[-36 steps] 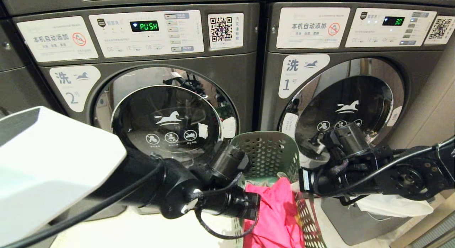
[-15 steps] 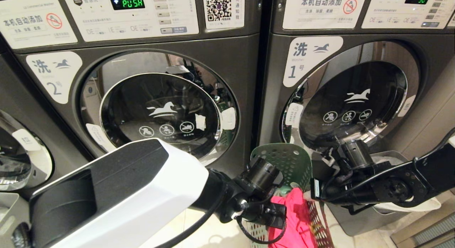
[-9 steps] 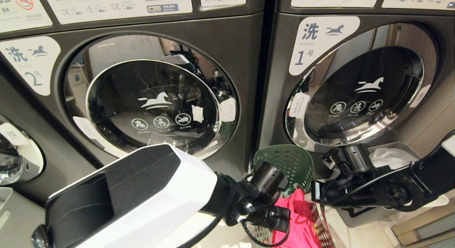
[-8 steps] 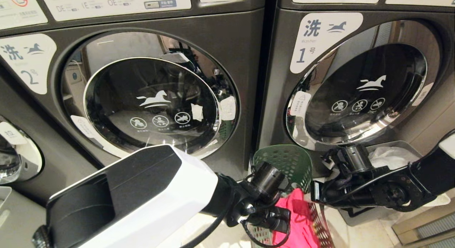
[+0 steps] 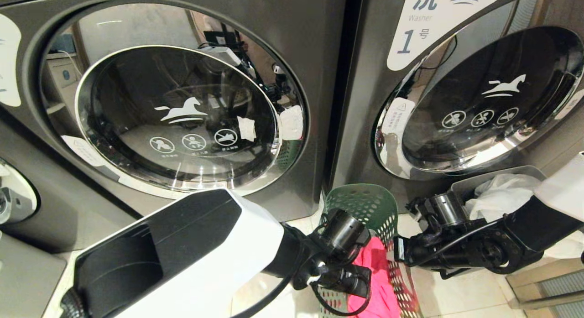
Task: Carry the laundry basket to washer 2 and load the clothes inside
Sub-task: Pick up the clothes basket and put it beside the washing machine
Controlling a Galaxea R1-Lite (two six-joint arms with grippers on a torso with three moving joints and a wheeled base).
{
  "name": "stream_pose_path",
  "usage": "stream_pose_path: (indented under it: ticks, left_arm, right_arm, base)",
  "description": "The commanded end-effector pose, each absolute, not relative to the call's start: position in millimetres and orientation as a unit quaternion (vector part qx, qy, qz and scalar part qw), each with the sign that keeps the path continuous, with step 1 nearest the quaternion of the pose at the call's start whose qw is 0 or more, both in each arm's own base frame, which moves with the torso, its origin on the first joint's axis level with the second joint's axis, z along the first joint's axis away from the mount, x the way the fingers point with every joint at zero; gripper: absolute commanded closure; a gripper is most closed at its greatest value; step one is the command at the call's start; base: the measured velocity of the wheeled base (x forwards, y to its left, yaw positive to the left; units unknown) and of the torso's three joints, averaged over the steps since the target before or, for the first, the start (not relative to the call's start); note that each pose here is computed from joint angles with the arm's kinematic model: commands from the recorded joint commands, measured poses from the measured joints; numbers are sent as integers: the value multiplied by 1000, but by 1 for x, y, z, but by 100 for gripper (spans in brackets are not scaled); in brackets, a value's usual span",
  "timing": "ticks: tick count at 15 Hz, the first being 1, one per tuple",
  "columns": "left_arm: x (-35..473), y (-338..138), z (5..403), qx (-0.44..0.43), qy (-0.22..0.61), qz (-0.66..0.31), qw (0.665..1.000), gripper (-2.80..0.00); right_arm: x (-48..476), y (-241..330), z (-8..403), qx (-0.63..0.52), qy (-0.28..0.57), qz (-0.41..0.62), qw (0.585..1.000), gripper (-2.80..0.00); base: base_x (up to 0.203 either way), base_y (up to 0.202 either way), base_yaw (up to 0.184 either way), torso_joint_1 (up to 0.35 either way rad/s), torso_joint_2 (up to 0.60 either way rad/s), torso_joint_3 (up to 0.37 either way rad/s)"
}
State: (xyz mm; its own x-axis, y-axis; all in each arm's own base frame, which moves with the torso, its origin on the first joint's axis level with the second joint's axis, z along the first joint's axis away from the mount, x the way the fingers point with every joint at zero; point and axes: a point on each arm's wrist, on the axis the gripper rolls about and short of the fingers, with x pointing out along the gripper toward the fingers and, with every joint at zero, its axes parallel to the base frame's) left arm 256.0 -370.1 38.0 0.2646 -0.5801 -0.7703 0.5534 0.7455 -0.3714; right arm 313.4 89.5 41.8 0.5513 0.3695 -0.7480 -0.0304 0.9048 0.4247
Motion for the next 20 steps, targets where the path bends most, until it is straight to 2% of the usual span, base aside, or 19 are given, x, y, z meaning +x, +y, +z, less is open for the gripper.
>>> stream_pose_path:
  ticks: [1, 7, 20]
  left_arm:
    - [256, -371, 37, -15, 492, -356, 794, 0]
    - [256, -372, 35, -13, 489, -355, 797, 0]
    - [257, -375, 25, 5, 488, -330, 808, 0]
  right_arm:
    - [314, 88, 38, 187, 463, 114, 859, 0]
    - [322, 83, 37, 191, 459, 104, 861, 0]
    - [330, 78, 38, 196, 450, 98, 866, 0]
  base:
    - [0, 0, 0, 2, 0, -196]
    - [0, 0, 0, 2, 5, -150]
    - [0, 0, 0, 0, 0, -2]
